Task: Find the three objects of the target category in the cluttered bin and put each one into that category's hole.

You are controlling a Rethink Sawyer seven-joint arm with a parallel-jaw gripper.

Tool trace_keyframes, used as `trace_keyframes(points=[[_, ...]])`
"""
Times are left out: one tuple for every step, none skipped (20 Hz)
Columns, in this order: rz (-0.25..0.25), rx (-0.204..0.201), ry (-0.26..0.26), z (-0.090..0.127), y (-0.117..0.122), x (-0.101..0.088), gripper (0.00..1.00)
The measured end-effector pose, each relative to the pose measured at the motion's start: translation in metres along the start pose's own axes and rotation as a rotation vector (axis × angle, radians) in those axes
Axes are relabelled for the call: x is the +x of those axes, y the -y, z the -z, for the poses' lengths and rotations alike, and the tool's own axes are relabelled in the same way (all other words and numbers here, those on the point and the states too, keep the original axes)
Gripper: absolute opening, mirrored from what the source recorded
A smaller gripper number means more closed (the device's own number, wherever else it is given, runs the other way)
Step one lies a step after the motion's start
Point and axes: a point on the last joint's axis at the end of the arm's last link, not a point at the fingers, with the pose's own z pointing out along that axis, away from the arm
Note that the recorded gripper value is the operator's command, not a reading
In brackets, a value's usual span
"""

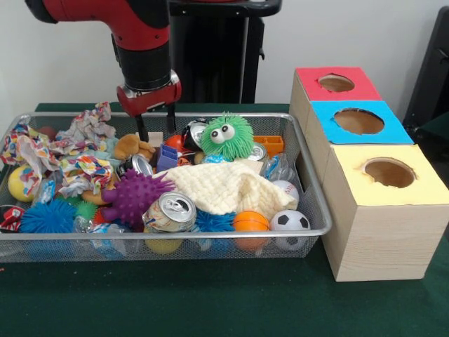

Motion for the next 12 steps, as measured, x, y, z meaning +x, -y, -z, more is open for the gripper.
trace_keyframes(points=[[0.0, 0.001, 0.001, 0.0, 0.0, -0.001, 1.0], [0.0, 0.002, 0.002, 0.001, 0.0, -0.002, 1.0], [0.0, 0.003, 0.002, 0.001, 0.0, -0.003, 1.0], [-0.001, 0.004, 0.003, 0.002, 0.001, -0.004, 1.0], [-0.003, 0.007, 0.005, 0.003, 0.002, -0.006, 1.0], [-0.004, 0.008, 0.006, 0.003, 0.003, -0.006, 1.0], [-0.005, 0.008, 0.006, 0.004, 0.003, -0.007, 1.0], [-0.009, 0.009, 0.005, 0.004, 0.005, -0.008, 1.0], [-0.01, 0.009, 0.004, 0.005, 0.006, -0.008, 1.0], [-0.013, 0.009, 0.001, 0.005, 0.007, -0.009, 1.0], [-0.014, 0.009, -0.001, 0.006, 0.009, -0.009, 1.0], [-0.015, 0.011, -0.007, 0.007, 0.012, -0.01, 1.0]])
